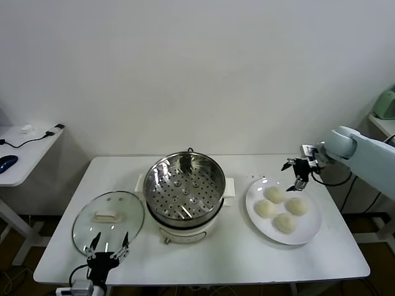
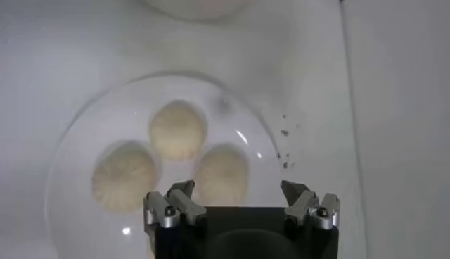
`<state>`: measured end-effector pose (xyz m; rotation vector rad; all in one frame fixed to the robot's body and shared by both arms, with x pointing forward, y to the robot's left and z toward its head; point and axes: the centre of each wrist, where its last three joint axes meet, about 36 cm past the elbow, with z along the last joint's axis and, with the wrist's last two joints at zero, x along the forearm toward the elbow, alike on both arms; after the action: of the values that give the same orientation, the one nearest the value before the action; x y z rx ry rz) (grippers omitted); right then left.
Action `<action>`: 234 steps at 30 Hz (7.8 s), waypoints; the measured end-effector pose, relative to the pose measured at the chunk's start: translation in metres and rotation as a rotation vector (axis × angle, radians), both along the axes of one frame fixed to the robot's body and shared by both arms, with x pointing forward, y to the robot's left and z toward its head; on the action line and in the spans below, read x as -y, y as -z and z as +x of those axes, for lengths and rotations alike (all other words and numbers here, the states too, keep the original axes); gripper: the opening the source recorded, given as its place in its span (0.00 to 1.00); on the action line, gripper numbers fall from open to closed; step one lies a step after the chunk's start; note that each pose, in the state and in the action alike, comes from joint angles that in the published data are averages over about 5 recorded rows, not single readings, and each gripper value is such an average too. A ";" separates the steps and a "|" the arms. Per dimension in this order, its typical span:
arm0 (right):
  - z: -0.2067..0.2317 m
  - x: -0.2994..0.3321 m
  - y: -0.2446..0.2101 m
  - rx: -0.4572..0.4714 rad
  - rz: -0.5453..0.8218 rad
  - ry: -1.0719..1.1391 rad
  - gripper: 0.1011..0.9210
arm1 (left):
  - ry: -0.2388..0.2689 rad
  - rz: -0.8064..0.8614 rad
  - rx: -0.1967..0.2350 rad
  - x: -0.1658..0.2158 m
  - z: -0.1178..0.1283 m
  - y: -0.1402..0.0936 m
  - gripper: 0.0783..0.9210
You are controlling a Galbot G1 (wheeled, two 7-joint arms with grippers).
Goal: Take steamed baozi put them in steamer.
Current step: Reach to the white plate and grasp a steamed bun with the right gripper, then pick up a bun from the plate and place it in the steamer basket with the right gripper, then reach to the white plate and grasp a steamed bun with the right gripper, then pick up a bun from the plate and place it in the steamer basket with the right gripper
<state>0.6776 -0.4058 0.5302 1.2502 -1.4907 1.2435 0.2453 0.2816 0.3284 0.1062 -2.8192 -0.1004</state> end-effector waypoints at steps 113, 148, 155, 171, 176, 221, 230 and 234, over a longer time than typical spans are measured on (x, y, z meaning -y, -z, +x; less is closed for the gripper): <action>0.060 -0.343 -0.158 0.145 -0.129 -1.400 0.88 | 0.010 -0.005 0.013 0.024 -0.016 -0.012 0.88; -0.053 -0.066 0.021 -0.088 -0.044 -0.024 0.88 | 0.008 -0.015 -0.002 0.035 -0.019 -0.006 0.88; -0.040 -0.079 0.055 -0.084 -0.049 0.013 0.88 | 0.004 -0.011 -0.007 0.033 -0.021 -0.002 0.88; -0.030 -0.091 0.076 -0.106 -0.057 0.025 0.64 | 0.004 -0.013 -0.006 0.033 -0.020 -0.004 0.88; -0.026 -0.090 0.060 -0.102 -0.067 0.008 0.59 | 0.008 -0.016 -0.005 0.035 -0.021 -0.006 0.88; -0.041 -0.426 -0.091 0.009 0.105 -0.258 0.60 | 0.052 -0.023 0.032 0.046 -0.023 -0.021 0.88; -0.034 -0.442 -0.055 0.015 0.112 -0.242 0.69 | 0.054 -0.018 0.030 0.045 -0.023 -0.020 0.88; -0.033 -0.444 -0.054 0.009 0.134 -0.247 0.82 | 0.052 -0.018 0.030 0.045 -0.023 -0.020 0.88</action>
<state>0.6446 0.0382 0.5839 1.5570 -1.4788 1.3256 0.2222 0.2370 0.3482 0.0304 -2.8528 -0.0863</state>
